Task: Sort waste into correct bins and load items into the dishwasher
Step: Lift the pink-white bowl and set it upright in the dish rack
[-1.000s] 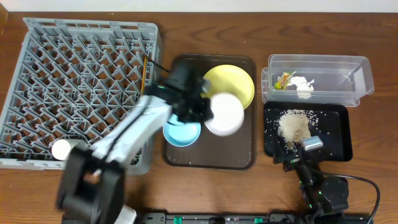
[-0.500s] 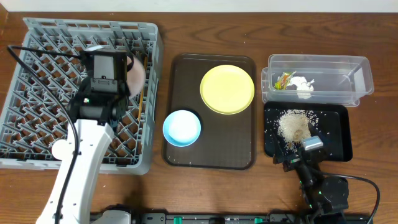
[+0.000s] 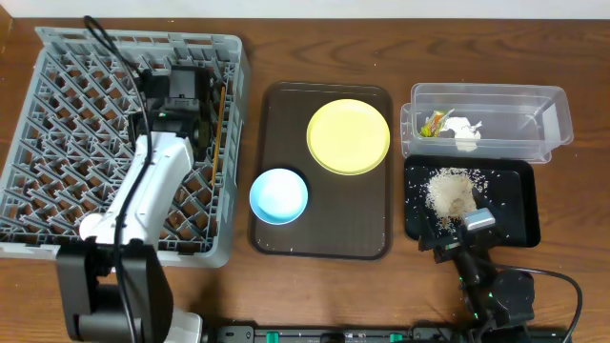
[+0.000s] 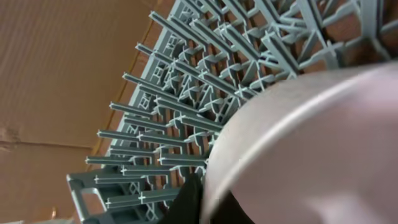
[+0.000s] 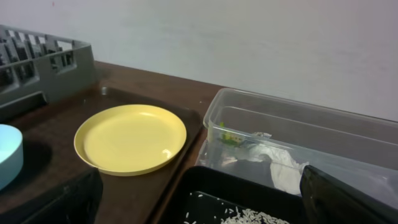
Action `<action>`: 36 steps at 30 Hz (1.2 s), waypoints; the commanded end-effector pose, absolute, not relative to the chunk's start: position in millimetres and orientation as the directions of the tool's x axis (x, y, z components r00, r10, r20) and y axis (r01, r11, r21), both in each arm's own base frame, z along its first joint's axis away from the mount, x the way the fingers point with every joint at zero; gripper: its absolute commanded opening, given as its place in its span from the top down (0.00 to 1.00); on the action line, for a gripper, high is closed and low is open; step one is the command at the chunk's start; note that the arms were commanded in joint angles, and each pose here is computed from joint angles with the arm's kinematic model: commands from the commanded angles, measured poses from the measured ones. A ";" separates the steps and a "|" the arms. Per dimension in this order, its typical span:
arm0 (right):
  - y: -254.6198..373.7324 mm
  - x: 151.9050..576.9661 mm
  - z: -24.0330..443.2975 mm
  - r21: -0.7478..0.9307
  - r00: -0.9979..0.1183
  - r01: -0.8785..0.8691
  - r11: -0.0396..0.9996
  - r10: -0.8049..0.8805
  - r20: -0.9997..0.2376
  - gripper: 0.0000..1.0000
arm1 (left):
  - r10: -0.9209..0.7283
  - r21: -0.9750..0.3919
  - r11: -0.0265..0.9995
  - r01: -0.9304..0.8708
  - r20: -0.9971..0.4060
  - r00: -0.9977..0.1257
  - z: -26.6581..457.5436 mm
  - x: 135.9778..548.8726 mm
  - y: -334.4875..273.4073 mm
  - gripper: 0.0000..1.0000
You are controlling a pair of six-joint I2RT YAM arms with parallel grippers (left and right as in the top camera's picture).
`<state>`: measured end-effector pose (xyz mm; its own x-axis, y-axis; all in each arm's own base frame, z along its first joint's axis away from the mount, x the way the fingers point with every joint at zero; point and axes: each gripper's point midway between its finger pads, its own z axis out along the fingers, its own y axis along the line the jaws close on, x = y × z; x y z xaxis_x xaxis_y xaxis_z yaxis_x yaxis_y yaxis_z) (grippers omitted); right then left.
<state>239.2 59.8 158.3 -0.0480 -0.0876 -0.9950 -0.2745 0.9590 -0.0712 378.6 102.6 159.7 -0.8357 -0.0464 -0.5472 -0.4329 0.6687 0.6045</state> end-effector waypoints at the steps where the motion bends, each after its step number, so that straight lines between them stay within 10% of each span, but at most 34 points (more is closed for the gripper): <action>1: 58.2 239.2 158.2 -0.080 -0.044 -0.270 0.960 -0.096 -0.994 0.01 | -0.016 0.653 0.636 -0.411 -0.521 -0.854 158.7 378.2 104.4 0.92; 17: 58.2 239.2 158.2 -0.080 -0.044 -0.270 0.960 -0.096 -0.994 0.01 | 0.149 0.800 0.436 -0.412 -0.515 -0.844 198.2 373.7 78.1 0.92; 36: 58.2 239.2 158.1 -0.080 -0.045 -0.270 0.960 -0.096 -0.994 0.01 | 0.172 0.822 0.468 -0.324 -0.445 -0.879 153.5 376.4 58.3 0.92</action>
<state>239.2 59.8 158.2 -0.0484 -0.0873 -0.9950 -0.2745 0.9590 -0.0707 377.2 65.9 166.7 -0.8690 0.1575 -0.4692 -0.3519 0.4701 0.8095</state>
